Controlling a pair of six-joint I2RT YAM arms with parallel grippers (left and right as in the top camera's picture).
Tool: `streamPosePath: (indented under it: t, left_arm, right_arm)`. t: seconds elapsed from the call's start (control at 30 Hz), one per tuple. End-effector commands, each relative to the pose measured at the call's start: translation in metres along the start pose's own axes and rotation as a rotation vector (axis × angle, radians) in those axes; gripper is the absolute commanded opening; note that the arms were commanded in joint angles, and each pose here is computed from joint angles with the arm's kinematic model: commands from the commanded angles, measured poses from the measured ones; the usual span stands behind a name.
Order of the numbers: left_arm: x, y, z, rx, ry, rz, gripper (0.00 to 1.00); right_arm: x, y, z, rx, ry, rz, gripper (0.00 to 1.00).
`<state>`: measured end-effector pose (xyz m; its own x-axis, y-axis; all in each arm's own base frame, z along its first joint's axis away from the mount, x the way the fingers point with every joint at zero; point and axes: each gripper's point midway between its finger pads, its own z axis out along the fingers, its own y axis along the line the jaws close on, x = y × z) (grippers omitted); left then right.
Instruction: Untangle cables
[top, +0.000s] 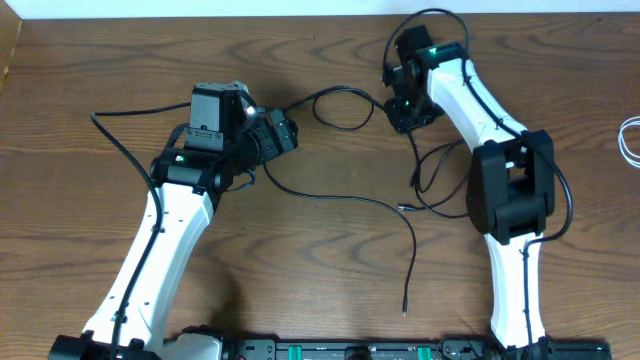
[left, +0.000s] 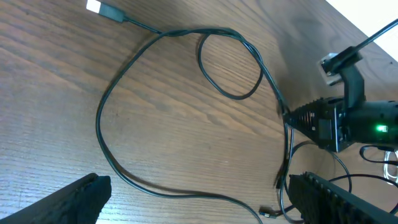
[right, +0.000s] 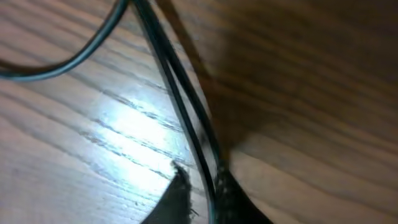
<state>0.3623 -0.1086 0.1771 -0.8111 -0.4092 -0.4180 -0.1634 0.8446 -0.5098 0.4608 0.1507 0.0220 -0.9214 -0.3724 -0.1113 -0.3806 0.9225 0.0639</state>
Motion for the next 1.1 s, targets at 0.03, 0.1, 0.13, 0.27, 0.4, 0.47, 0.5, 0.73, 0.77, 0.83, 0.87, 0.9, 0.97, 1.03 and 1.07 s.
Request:
streamPosePath:
  t: [0.03, 0.1, 0.13, 0.27, 0.4, 0.47, 0.5, 0.73, 0.77, 0.83, 0.87, 0.9, 0.97, 1.03, 1.07]
  left_arm:
    - [-0.001, -0.003, -0.001, 0.01, 0.0, -0.003, 0.98]
    - [-0.001, -0.003, -0.001, 0.01, 0.0, -0.003, 0.98]
    - [-0.001, -0.003, -0.001, 0.01, 0.0, -0.003, 0.98]
    - [-0.001, -0.002, -0.001, 0.009, 0.0, -0.003, 0.98]
    - [-0.001, -0.003, -0.001, 0.01, 0.0, -0.003, 0.98]
    - [-0.001, -0.003, -0.001, 0.01, 0.0, -0.003, 0.98]
    - [-0.001, -0.003, -0.001, 0.01, 0.0, -0.003, 0.98]
    - [-0.001, -0.003, -0.001, 0.01, 0.0, -0.003, 0.98]
    - [-0.001, -0.003, -0.001, 0.01, 0.0, -0.003, 0.98]
    - [-0.001, -0.003, -0.001, 0.01, 0.0, -0.003, 0.98]
    - [-0.003, -0.003, -0.001, 0.013, -0.005, -0.002, 0.98]
    - [-0.004, -0.005, -0.001, 0.018, -0.012, 0.0, 0.98]
    - [-0.006, -0.006, -0.001, 0.022, -0.019, 0.002, 0.98]
    - [-0.006, -0.006, -0.001, 0.022, -0.018, 0.002, 0.98]
    - [-0.006, -0.006, -0.001, 0.023, -0.018, 0.002, 0.98]
  right_arm:
    - [-0.005, 0.003, -0.027, -0.003, -0.047, -0.007, 0.01]
    - [-0.007, 0.004, -0.048, -0.001, -0.082, -0.009, 0.01]
    - [-0.008, 0.007, -0.066, -0.009, -0.11, -0.013, 0.01]
    - [-0.003, 0.036, -0.14, -0.13, -0.234, -0.038, 0.02]
    - [0.016, 0.076, -0.205, -0.318, -0.324, -0.116, 0.02]
    - [0.027, 0.096, -0.235, -0.419, -0.371, -0.159, 0.01]
    - [0.029, 0.1, -0.24, -0.438, -0.378, -0.165, 0.02]
    - [0.035, 0.083, -0.234, -0.329, -0.351, -0.165, 0.02]
    - [0.035, 0.071, -0.228, -0.259, -0.335, -0.129, 0.02]
    - [0.034, 0.063, -0.225, -0.219, -0.326, -0.099, 0.19]
    - [0.033, 0.063, -0.225, -0.219, -0.327, -0.097, 0.29]
    - [0.033, 0.063, -0.225, -0.219, -0.329, -0.095, 0.29]
    - [0.034, 0.063, -0.226, -0.216, -0.33, -0.088, 0.27]
    - [0.035, 0.05, -0.226, -0.167, -0.321, 0.004, 0.3]
    - [0.039, 0.037, -0.228, -0.12, -0.313, 0.07, 0.36]
